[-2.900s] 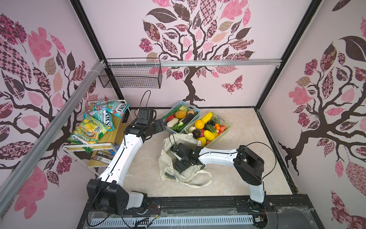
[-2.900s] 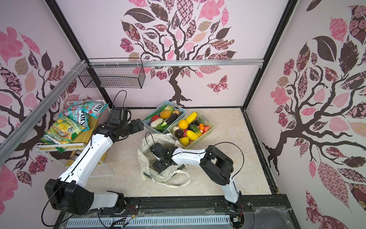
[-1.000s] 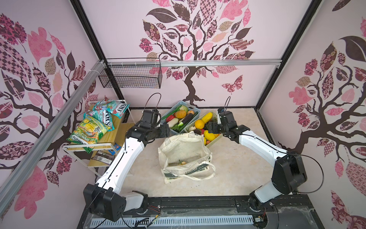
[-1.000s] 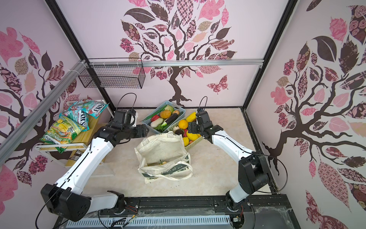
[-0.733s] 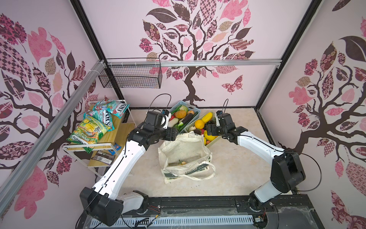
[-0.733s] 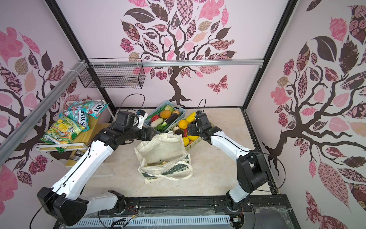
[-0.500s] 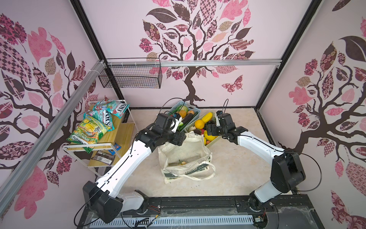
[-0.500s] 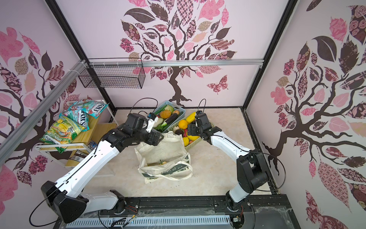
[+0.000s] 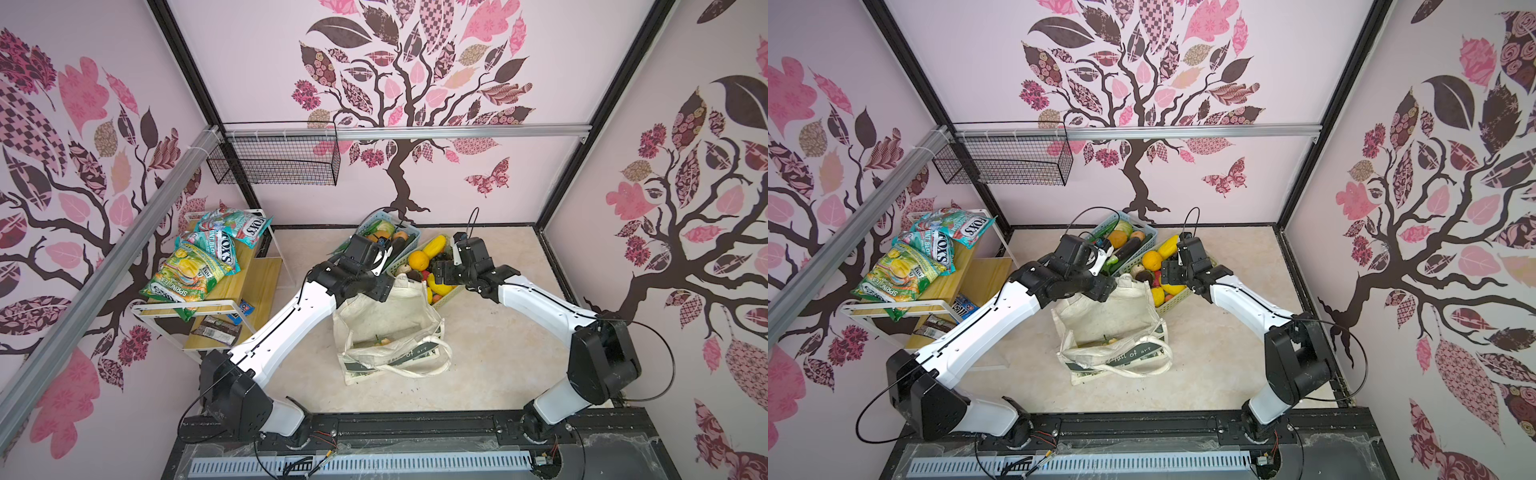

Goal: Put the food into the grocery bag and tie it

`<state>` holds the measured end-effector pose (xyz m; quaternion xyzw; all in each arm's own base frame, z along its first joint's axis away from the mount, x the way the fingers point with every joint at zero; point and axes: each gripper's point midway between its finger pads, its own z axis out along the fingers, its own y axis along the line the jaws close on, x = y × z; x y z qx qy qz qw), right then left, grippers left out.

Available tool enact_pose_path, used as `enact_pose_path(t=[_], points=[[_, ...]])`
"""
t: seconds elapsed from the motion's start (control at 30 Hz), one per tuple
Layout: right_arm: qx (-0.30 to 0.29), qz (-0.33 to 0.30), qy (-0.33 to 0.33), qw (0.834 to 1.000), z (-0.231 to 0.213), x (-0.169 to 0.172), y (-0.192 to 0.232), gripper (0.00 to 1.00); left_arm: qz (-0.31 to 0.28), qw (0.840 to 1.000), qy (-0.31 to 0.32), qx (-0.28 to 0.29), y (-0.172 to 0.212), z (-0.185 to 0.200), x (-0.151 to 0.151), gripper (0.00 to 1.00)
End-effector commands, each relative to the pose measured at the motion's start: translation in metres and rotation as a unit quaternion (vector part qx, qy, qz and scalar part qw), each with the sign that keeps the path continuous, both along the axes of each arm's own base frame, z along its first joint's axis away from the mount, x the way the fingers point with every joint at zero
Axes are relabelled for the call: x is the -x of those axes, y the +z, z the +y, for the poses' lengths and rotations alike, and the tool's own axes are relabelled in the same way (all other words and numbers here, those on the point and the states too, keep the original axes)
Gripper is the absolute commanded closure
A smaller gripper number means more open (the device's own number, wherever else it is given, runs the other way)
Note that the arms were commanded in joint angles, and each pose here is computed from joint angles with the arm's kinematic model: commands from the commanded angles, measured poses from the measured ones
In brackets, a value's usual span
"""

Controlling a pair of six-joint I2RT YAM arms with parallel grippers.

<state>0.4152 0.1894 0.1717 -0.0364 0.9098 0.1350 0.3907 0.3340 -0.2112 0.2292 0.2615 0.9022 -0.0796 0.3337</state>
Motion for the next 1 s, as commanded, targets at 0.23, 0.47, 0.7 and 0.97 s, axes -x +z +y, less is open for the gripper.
enact_pose_path(t=[0.23, 0.47, 0.7, 0.97], points=[[0.014, 0.002, 0.002, 1.0, 0.0, -0.009, 0.0, 0.08, 0.001, 0.999, -0.007, 0.044, 0.016, -0.011, -0.001, 0.68], [0.025, 0.028, 0.028, 0.999, 0.008, -0.008, -0.017, 0.09, 0.014, 0.998, 0.046, 0.051, 0.018, 0.02, -0.004, 0.89], [0.024, 0.048, 0.041, 0.998, 0.012, -0.005, -0.031, 0.1, 0.007, 0.992, 0.118, 0.047, 0.022, 0.061, -0.006, 0.97], [0.021, 0.045, 0.041, 0.998, 0.014, -0.008, -0.029, 0.1, 0.005, 0.958, 0.279, 0.073, 0.025, 0.119, -0.014, 1.0]])
